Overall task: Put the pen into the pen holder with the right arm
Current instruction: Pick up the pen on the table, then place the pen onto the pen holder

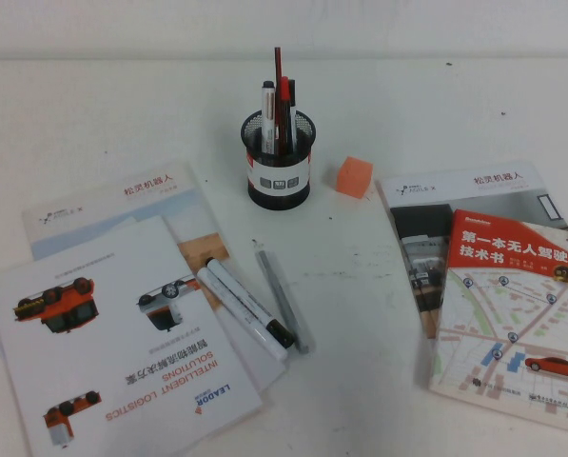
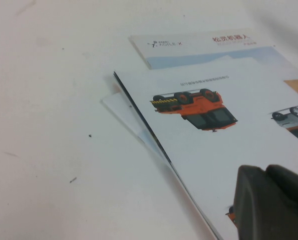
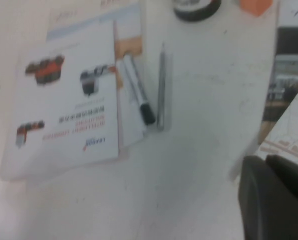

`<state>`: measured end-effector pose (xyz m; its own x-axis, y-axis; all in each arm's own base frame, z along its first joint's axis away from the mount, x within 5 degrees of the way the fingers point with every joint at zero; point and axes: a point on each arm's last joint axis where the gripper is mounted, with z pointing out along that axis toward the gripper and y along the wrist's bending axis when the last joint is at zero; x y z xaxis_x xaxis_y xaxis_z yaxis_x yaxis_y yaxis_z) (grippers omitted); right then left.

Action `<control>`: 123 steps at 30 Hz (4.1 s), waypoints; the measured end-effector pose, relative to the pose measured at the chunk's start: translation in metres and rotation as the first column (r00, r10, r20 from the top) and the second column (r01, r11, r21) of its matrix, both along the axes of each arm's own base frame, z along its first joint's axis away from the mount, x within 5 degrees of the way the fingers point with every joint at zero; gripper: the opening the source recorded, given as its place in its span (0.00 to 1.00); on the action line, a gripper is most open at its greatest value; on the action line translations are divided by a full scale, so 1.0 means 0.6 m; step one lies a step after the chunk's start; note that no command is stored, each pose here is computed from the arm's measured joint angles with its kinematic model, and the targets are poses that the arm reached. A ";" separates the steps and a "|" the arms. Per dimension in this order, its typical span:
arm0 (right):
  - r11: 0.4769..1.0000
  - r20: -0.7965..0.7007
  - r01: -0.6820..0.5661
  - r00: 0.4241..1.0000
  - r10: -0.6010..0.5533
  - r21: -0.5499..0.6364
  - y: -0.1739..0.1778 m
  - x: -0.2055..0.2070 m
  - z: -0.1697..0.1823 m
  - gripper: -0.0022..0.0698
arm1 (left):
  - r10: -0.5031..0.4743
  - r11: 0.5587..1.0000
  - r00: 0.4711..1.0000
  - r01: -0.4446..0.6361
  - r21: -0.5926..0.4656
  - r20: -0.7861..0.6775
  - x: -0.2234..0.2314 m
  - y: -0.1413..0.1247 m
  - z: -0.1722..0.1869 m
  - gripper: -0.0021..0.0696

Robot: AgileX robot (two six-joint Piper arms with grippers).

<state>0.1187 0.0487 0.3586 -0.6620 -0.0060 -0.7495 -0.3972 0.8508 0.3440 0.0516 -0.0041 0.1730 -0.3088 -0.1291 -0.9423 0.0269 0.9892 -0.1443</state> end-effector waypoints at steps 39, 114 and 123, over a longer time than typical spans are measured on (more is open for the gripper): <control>0.755 -0.541 -0.464 0.823 0.174 -0.463 0.321 0.346 -0.166 0.00 | 0.000 1.000 1.000 0.000 0.000 0.000 0.000 0.000 0.000 0.03; 0.966 0.340 -0.231 0.904 0.257 -0.117 0.353 0.231 -0.059 0.10 | 0.000 1.000 1.000 0.000 0.000 0.000 0.000 0.000 0.000 0.03; 0.995 0.684 -0.086 0.729 0.030 0.048 0.319 0.243 -0.074 0.10 | 0.000 1.000 1.000 0.000 0.000 0.000 0.000 0.000 0.000 0.03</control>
<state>0.2642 0.2400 0.3140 0.0273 0.0447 -0.9986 -0.5961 0.8027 0.0196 0.0516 -0.0041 0.1730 -0.3088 -0.1291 -0.9423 0.0269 0.9892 -0.1443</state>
